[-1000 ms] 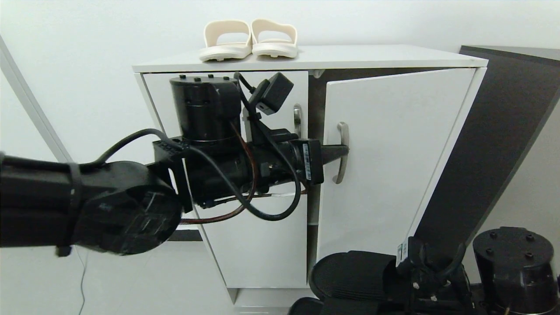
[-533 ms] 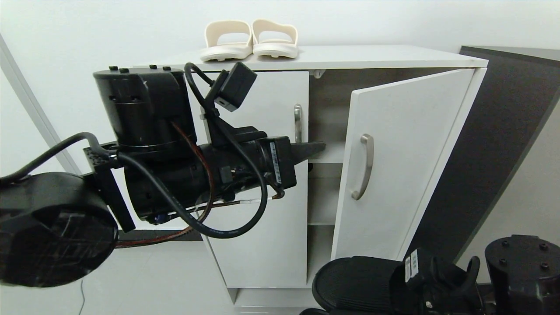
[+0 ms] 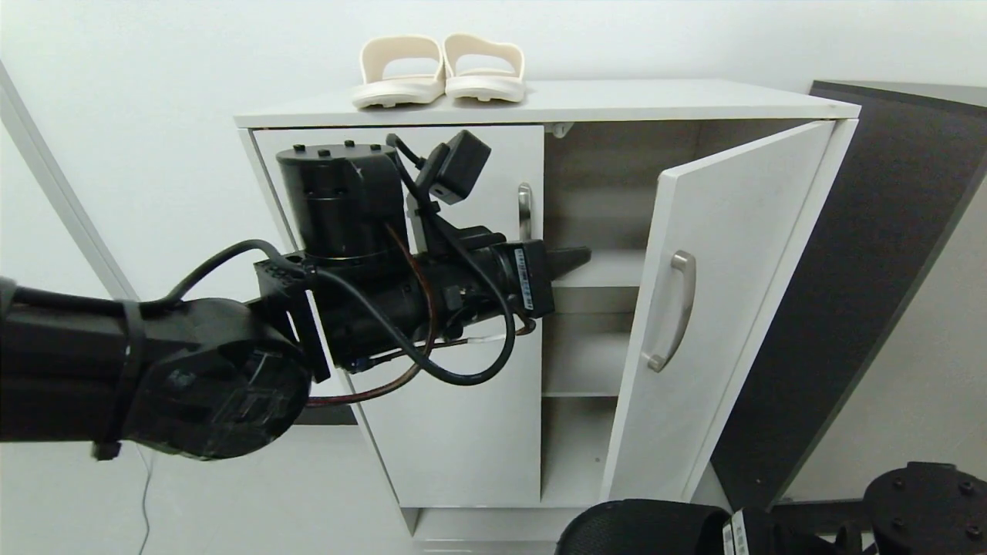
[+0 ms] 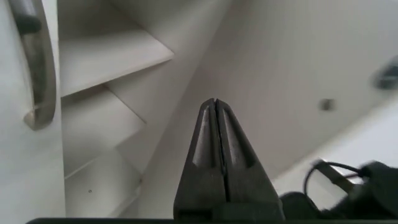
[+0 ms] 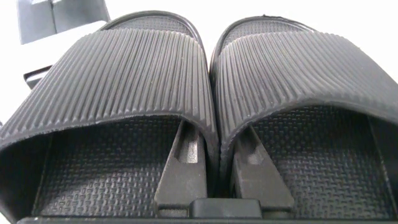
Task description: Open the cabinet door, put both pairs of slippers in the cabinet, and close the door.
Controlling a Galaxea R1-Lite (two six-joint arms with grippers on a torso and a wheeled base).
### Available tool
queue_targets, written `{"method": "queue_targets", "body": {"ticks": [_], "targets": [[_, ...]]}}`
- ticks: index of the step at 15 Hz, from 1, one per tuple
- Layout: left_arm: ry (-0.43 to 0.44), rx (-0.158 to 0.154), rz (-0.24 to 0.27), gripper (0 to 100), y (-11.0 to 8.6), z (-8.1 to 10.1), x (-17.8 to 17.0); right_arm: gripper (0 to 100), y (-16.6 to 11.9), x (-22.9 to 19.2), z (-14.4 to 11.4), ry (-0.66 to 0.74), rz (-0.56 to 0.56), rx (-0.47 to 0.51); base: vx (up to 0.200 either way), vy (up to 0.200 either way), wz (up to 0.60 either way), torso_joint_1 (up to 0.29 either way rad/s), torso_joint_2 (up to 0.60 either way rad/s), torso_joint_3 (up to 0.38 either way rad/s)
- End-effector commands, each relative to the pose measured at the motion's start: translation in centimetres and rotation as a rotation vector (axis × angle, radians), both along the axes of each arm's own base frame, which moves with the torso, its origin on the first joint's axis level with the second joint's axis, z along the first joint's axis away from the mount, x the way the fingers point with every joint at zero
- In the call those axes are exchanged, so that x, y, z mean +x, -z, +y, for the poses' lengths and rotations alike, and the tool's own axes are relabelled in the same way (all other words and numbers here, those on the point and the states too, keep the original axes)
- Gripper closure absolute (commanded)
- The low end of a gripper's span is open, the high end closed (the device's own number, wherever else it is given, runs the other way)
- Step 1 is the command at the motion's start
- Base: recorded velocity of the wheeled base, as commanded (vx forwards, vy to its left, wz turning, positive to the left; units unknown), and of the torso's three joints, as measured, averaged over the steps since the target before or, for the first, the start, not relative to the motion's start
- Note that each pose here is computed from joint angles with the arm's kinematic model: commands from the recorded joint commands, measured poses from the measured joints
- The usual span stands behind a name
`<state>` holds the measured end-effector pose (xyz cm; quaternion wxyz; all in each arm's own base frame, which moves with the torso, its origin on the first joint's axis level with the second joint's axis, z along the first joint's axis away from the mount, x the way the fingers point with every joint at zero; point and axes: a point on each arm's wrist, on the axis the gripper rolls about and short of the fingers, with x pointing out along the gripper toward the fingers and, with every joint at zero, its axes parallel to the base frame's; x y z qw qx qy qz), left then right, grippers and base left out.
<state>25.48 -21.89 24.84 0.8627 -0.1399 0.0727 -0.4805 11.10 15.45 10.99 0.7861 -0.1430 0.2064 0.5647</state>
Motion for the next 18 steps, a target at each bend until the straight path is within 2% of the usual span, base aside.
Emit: {"method": "queue_targets", "body": {"ticks": [1,5,7,8,9,10,13,15,18], "targets": [[-0.001,0.016,0.021,100,1.1,-0.9,1.1,100,0.3,-0.5,0.0,-0.024,0.008,-0.011,-0.2,0.0,0.0,0.002,0.0,0.002],[0.013,0.022,0.026,100,1.6,-1.9,1.6,100,0.6,-0.9,0.1,-0.043,0.015,-0.021,-0.2,0.0,0.0,-0.004,0.0,0.0],[0.082,0.03,0.031,100,2.2,-4.0,0.2,100,0.6,-1.0,0.1,-0.045,0.016,-0.022,-0.2,0.0,0.0,0.005,0.0,0.005],[0.103,0.025,0.022,100,2.3,-4.7,-0.3,100,0.6,-0.9,0.1,-0.044,0.017,-0.023,0.0,0.0,0.0,0.0,0.0,0.0],[0.129,0.006,0.002,100,2.4,-5.6,-1.0,100,0.6,-1.0,0.1,-0.045,0.017,-0.024,0.0,0.0,0.0,0.0,0.0,0.0],[0.125,-0.002,-0.007,100,2.3,-5.8,-1.1,100,0.6,-0.9,0.1,-0.044,0.016,-0.022,0.0,0.0,0.0,0.0,0.0,0.0],[0.056,-0.029,-0.03,100,2.4,-5.6,-0.4,100,0.7,-0.9,0.1,-0.044,0.018,-0.025,0.0,0.0,0.0,0.0,0.0,0.0],[-0.01,-0.053,-0.056,100,2.3,-4.6,0.4,100,0.7,-0.9,0.1,-0.041,0.023,-0.023,0.0,0.0,0.0,0.0,0.0,0.0],[-0.064,-0.087,-0.094,100,2.2,-3.0,0.6,100,0.5,-0.8,0.2,-0.032,0.019,-0.018,0.0,0.0,0.0,0.0,0.0,0.0]]}}
